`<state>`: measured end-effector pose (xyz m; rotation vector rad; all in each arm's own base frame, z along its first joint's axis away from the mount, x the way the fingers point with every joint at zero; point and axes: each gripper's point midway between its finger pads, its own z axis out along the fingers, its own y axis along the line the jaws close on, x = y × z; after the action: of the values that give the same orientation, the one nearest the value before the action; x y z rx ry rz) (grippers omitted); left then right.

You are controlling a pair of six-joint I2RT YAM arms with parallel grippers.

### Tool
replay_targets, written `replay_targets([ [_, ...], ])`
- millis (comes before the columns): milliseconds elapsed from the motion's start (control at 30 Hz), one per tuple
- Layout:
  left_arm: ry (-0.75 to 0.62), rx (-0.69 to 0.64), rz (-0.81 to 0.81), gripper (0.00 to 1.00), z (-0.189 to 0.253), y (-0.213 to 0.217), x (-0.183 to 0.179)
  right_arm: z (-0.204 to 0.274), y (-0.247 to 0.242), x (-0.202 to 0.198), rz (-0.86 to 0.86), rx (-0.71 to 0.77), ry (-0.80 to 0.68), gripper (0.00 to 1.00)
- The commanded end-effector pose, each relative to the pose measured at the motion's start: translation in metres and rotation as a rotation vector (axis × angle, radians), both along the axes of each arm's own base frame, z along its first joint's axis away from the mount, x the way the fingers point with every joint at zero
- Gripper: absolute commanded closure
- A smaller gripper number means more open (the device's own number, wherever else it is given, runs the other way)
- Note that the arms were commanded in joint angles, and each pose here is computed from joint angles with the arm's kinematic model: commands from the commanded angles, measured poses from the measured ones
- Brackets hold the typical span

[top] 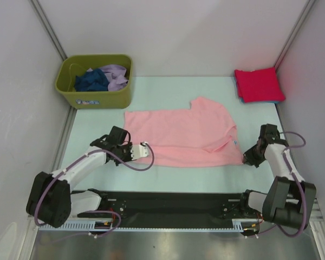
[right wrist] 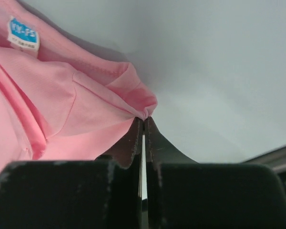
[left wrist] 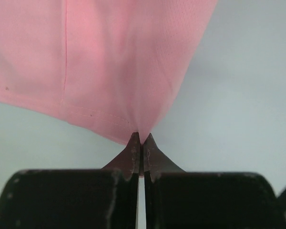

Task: Fold and stack the t-shirts
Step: Fold the tshirt

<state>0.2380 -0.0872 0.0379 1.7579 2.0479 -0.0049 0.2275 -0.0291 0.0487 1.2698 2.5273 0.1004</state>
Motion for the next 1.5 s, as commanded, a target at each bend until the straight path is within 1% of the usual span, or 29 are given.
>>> replay_targets([
  [0, 0.171, -0.045, -0.063, 1.0, -0.001, -0.003, -0.056, -0.013, 0.01, -0.051, -0.177, 0.036, 0.113, 1.0],
  [233, 0.203, -0.039, -0.097, 1.0, 0.005, 0.004, -0.083, -0.007, 0.008, -0.08, -0.305, 0.003, 0.109, 1.0],
  [367, 0.262, -0.079, -0.121, 0.99, 0.011, 0.0, -0.105, 0.008, 0.012, -0.082, -0.362, 0.022, 0.029, 1.0],
  [400, 0.263, -0.078, -0.127, 0.96, 0.01, 0.0, -0.105, 0.01, 0.011, -0.081, -0.379, 0.019, 0.018, 1.0],
  [433, 0.25, -0.063, -0.123, 0.81, 0.009, 0.002, -0.101, 0.015, 0.009, -0.076, -0.383, 0.016, -0.003, 0.88],
  [467, 0.244, -0.05, -0.116, 0.48, 0.008, 0.004, -0.099, 0.018, 0.007, -0.073, -0.381, 0.005, -0.019, 0.76],
  [533, 0.208, 0.003, -0.101, 0.33, 0.012, 0.012, -0.086, 0.036, -0.003, -0.059, -0.376, -0.031, -0.066, 0.49],
  [600, 0.129, 0.003, -0.078, 0.29, 0.032, 0.012, -0.061, 0.054, -0.017, -0.041, -0.338, -0.1, -0.116, 0.42],
  [667, 0.004, -0.052, 0.02, 0.17, 0.066, 0.013, -0.018, 0.1, -0.033, -0.004, -0.256, -0.177, -0.259, 0.37],
  [700, -0.024, -0.101, 0.085, 0.16, 0.079, 0.013, -0.003, 0.109, -0.036, 0.01, -0.21, -0.201, -0.279, 0.28],
  [733, -0.095, -0.192, 0.16, 0.16, 0.104, 0.013, 0.029, 0.144, -0.042, 0.039, -0.121, -0.267, -0.399, 0.23],
  [767, -0.126, -0.238, 0.227, 0.16, 0.114, 0.015, 0.045, 0.157, -0.04, 0.056, -0.056, -0.289, -0.448, 0.22],
  [800, -0.133, -0.314, 0.358, 0.18, 0.121, 0.016, 0.059, 0.159, -0.031, 0.075, 0.028, -0.293, -0.472, 0.22],
  [833, -0.207, -0.37, 0.42, 0.27, 0.134, 0.017, 0.085, 0.176, -0.022, 0.101, 0.113, -0.289, -0.561, 0.24],
  [900, -0.186, -0.423, 0.539, 0.39, 0.125, 0.014, 0.105, 0.201, -0.008, 0.133, 0.259, -0.316, -0.634, 0.28],
  [933, -0.202, -0.449, 0.563, 0.42, 0.125, 0.012, 0.118, 0.182, -0.002, 0.155, 0.317, -0.289, -0.589, 0.31],
  [967, -0.2, -0.461, 0.596, 0.46, 0.125, 0.011, 0.129, 0.182, 0.009, 0.17, 0.38, -0.263, -0.604, 0.34],
  [1000, -0.161, -0.449, 0.647, 0.47, 0.108, 0.012, 0.139, 0.199, 0.015, 0.192, 0.45, -0.297, -0.633, 0.42],
  [1033, -0.158, -0.43, 0.668, 0.48, 0.102, 0.014, 0.147, 0.171, 0.027, 0.211, 0.509, -0.274, -0.562, 0.46],
  [1067, -0.173, -0.417, 0.681, 0.48, 0.104, 0.015, 0.158, 0.161, 0.033, 0.222, 0.551, -0.273, -0.525, 0.51],
  [1100, -0.158, -0.359, 0.706, 0.48, 0.086, 0.021, 0.165, 0.175, 0.04, 0.241, 0.584, -0.284, -0.555, 0.55],
  [1133, -0.154, -0.338, 0.709, 0.46, 0.081, 0.021, 0.169, 0.172, 0.047, 0.252, 0.64, -0.288, -0.546, 0.57],
  [1167, -0.167, -0.329, 0.714, 0.44, 0.082, 0.023, 0.177, 0.133, 0.064, 0.265, 0.704, -0.248, -0.46, 0.58],
  [1233, -0.173, -0.263, 0.734, 0.41, 0.065, 0.031, 0.187, 0.107, 0.084, 0.29, 0.795, -0.261, -0.398, 0.57],
  [1300, -0.177, -0.235, 0.742, 0.4, 0.059, 0.034, 0.196, 0.092, 0.098, 0.306, 0.859, -0.266, -0.372, 0.55],
  [1333, -0.149, -0.21, 0.747, 0.4, 0.046, 0.034, 0.197, 0.102, 0.106, 0.32, 0.878, -0.284, -0.4, 0.55],
  [1367, -0.148, -0.208, 0.747, 0.4, 0.046, 0.034, 0.202, 0.095, 0.118, 0.321, 0.926, -0.284, -0.375, 0.55],
  [1400, -0.142, -0.203, 0.745, 0.4, 0.042, 0.034, 0.204, 0.066, 0.125, 0.325, 0.957, -0.264, -0.324, 0.54],
  [1467, -0.12, -0.183, 0.744, 0.4, 0.032, 0.037, 0.208, 0.062, 0.142, 0.331, 1.008, -0.264, -0.323, 0.51],
])
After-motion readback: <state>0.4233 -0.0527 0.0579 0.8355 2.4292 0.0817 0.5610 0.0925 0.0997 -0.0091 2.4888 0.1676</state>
